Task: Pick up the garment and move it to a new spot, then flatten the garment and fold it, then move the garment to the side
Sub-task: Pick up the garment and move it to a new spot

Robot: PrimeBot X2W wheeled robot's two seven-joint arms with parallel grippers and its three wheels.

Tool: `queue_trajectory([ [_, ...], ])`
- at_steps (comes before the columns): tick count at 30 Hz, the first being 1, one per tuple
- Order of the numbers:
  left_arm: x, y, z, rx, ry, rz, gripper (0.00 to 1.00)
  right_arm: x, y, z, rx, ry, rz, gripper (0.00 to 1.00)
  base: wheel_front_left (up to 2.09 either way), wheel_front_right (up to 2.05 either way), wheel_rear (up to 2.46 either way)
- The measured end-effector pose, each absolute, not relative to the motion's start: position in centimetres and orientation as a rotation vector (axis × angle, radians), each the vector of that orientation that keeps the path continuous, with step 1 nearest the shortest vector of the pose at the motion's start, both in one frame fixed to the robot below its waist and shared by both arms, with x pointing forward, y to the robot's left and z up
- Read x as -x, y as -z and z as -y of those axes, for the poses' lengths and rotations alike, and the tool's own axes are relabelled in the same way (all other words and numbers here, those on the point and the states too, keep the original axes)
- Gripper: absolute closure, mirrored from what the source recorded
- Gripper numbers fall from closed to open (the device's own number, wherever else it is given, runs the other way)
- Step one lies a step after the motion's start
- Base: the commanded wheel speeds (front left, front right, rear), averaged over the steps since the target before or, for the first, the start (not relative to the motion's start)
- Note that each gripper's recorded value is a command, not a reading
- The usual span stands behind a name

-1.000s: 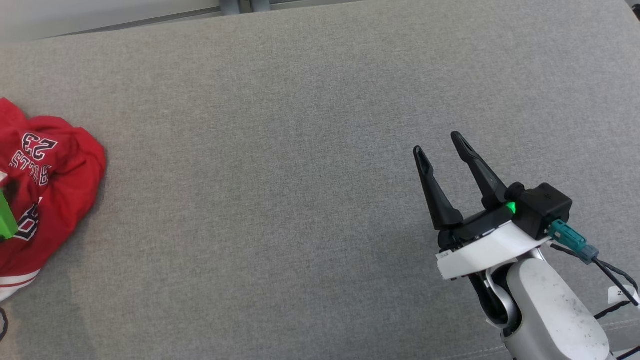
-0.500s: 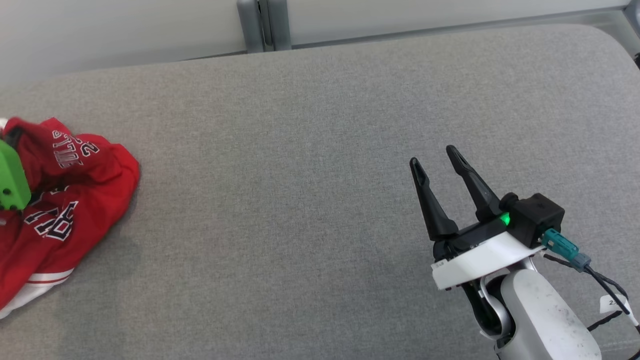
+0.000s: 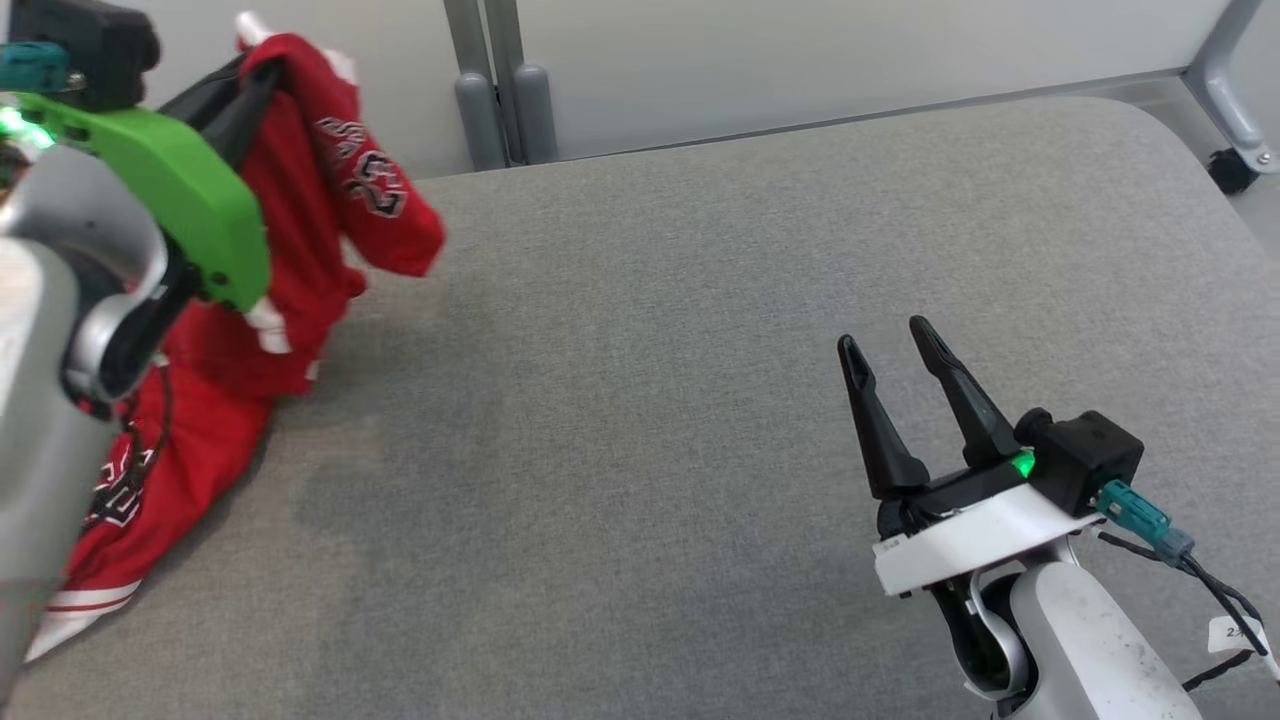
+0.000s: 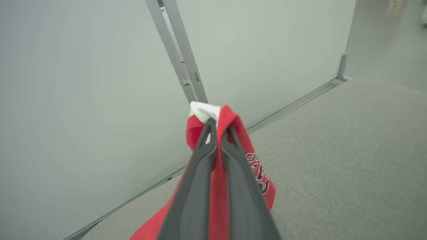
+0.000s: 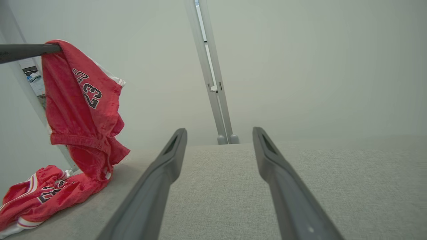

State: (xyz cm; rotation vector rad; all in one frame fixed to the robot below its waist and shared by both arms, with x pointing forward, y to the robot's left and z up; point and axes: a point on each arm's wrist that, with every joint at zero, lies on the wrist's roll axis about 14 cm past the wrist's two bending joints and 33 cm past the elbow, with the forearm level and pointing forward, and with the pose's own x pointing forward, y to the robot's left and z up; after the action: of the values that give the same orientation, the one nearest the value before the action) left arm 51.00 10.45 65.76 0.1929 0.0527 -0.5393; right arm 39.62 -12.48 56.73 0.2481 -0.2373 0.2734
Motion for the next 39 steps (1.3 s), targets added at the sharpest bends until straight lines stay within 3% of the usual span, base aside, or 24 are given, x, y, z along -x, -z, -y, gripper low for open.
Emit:
queue_trajectory([
  [4, -49.7, -65.1, -4.6, -0.117, 0.657, -0.02, 1.0, -39.4, -56.7, 13.9, -0.245, -0.231, 0.24, 0.0, 0.0, 0.0, 0.0],
  [13, -43.8, -55.5, 7.7, 0.116, 0.889, -0.165, 1.0, -39.4, -55.7, 16.5, -0.224, -0.16, 0.217, 0.0, 0.0, 0.0, 0.0],
  [14, -43.0, -53.7, 8.6, 0.118, 0.901, -0.201, 0.95, -39.4, -55.6, 16.7, -0.221, -0.155, 0.214, 0.0, 0.0, 0.0, 0.0],
  [15, -42.2, -52.4, 9.4, 0.129, 0.914, -0.233, 0.38, -39.4, -55.4, 16.9, -0.218, -0.151, 0.21, 0.0, 0.0, 0.0, 0.0],
  [16, -41.6, -51.2, 10.1, 0.137, 0.925, -0.26, 0.0, -39.3, -55.4, 16.9, -0.215, -0.15, 0.208, 0.0, 0.0, 0.0, 0.0],
  [21, -40.1, -47.9, 10.3, 0.109, 0.937, -0.311, 0.0, -39.3, -55.4, 16.4, -0.211, -0.17, 0.207, 0.0, 0.0, 0.0, 0.0],
  [28, -41.1, -51.1, 8.3, 0.163, 0.879, -0.14, 0.0, -39.0, -55.3, 15.4, -0.214, -0.205, 0.2, 0.0, 0.0, 0.0, 0.0],
  [39, -42.7, -54.6, -5.7, 0.209, 0.456, 0.053, 0.0, -37.8, -56.0, 13.9, -0.213, -0.262, 0.218, 0.0, 0.0, 0.0, 0.0],
])
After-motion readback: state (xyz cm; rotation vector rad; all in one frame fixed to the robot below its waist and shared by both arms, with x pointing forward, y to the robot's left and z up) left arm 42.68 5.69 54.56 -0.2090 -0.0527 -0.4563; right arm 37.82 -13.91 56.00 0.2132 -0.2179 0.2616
